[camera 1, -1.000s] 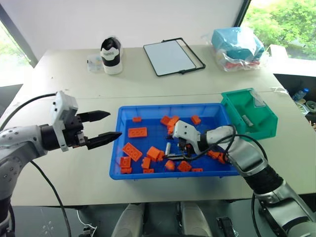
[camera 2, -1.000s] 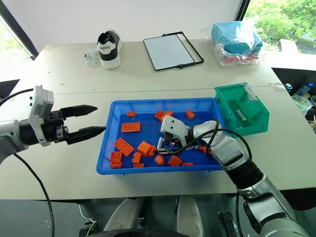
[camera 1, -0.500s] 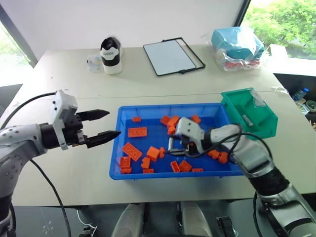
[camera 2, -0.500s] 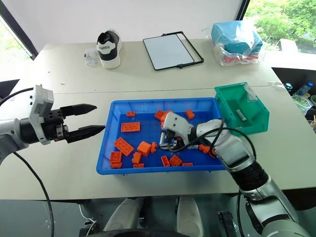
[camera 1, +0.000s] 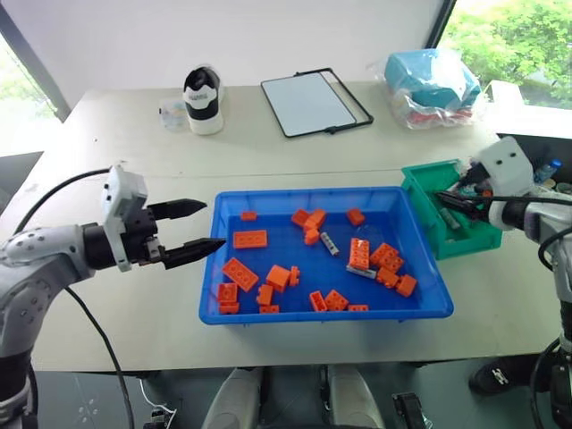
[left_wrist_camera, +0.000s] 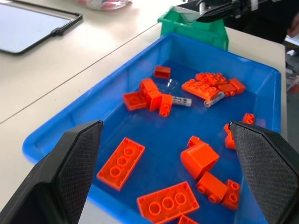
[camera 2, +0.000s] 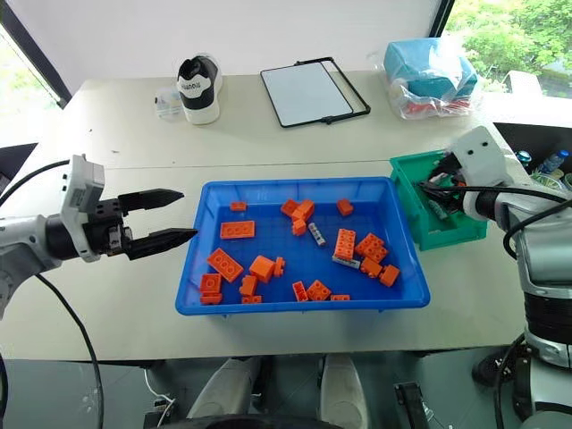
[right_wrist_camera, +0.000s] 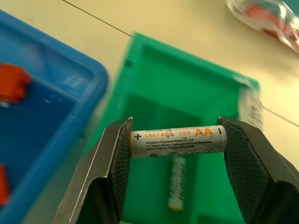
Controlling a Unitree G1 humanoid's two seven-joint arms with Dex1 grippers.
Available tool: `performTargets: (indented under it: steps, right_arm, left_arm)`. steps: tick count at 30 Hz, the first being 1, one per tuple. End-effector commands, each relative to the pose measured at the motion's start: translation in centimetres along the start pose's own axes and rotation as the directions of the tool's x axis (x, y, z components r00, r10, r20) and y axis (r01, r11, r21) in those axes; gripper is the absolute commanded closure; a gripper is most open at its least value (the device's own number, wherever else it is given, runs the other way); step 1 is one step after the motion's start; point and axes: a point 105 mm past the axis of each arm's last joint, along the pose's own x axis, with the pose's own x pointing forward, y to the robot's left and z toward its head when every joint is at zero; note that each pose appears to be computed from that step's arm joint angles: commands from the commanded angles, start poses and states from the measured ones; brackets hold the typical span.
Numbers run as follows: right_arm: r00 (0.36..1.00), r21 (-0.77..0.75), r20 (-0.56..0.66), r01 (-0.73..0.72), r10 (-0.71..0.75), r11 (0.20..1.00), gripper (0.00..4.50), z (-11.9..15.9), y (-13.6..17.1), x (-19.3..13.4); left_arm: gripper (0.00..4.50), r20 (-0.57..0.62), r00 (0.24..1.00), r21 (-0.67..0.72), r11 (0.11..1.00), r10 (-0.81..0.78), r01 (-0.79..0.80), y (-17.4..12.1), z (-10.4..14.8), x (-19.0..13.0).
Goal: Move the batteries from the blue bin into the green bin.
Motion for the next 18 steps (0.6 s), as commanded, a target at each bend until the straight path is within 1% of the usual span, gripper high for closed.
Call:
performTargets:
  steps: [1, 4, 7, 9, 11, 13, 14, 15, 18]
  right_arm:
    - [0.997, -0.036, 0.050, 0.060, -0.058, 0.998, 0.06, 1.4, -0.9, -0.3]
    - [0.997, -0.050, 0.068, 0.047, -0.044, 0.998, 0.06, 1.9, -0.3, 0.0]
    - [0.988, -0.054, 0.152, -0.007, 0.015, 0.999, 0.06, 3.5, 0.9, -0.1]
    - [0.963, -0.031, 0.243, -0.110, 0.114, 0.993, 0.06, 5.5, 3.0, -0.5]
    - [0.914, -0.034, 0.284, -0.293, 0.290, 0.955, 0.06, 6.5, 7.3, -0.8]
    - [0.852, -0.056, 0.283, -0.444, 0.440, 0.894, 0.06, 6.5, 11.4, -1.2]
    - [0.832, -0.064, 0.279, -0.482, 0.479, 0.874, 0.06, 6.4, 12.6, -1.4]
    - [0.819, -0.069, 0.256, -0.514, 0.513, 0.855, 0.06, 5.9, 13.9, -1.2]
    - [0.818, -0.036, 0.186, -0.547, 0.544, 0.836, 0.06, 4.5, 16.5, 0.1]
  left_arm:
    - [0.00, 0.020, 0.999, 0.018, 0.999, -0.029, 0.029, -0.2, 0.7, 0.3]
    - [0.00, 0.019, 0.999, 0.023, 0.999, -0.043, 0.043, -0.3, 0.9, 0.4]
    - [0.00, 0.019, 0.998, 0.025, 0.998, -0.057, 0.057, -0.6, 0.9, 0.6]
    - [0.00, 0.017, 0.998, 0.025, 0.998, -0.065, 0.065, -0.8, 0.9, 0.6]
    - [0.00, 0.014, 0.997, 0.026, 0.997, -0.073, 0.072, -1.0, 0.8, 0.8]
    - [0.00, 0.014, 0.997, 0.024, 0.997, -0.074, 0.074, -1.1, 0.8, 0.8]
    - [0.00, 0.014, 0.997, 0.024, 0.997, -0.074, 0.074, -1.1, 0.8, 0.9]
    - [0.00, 0.013, 0.997, 0.023, 0.997, -0.074, 0.073, -1.1, 0.8, 0.9]
    - [0.00, 0.011, 0.997, 0.023, 0.997, -0.072, 0.072, -1.1, 0.8, 0.9]
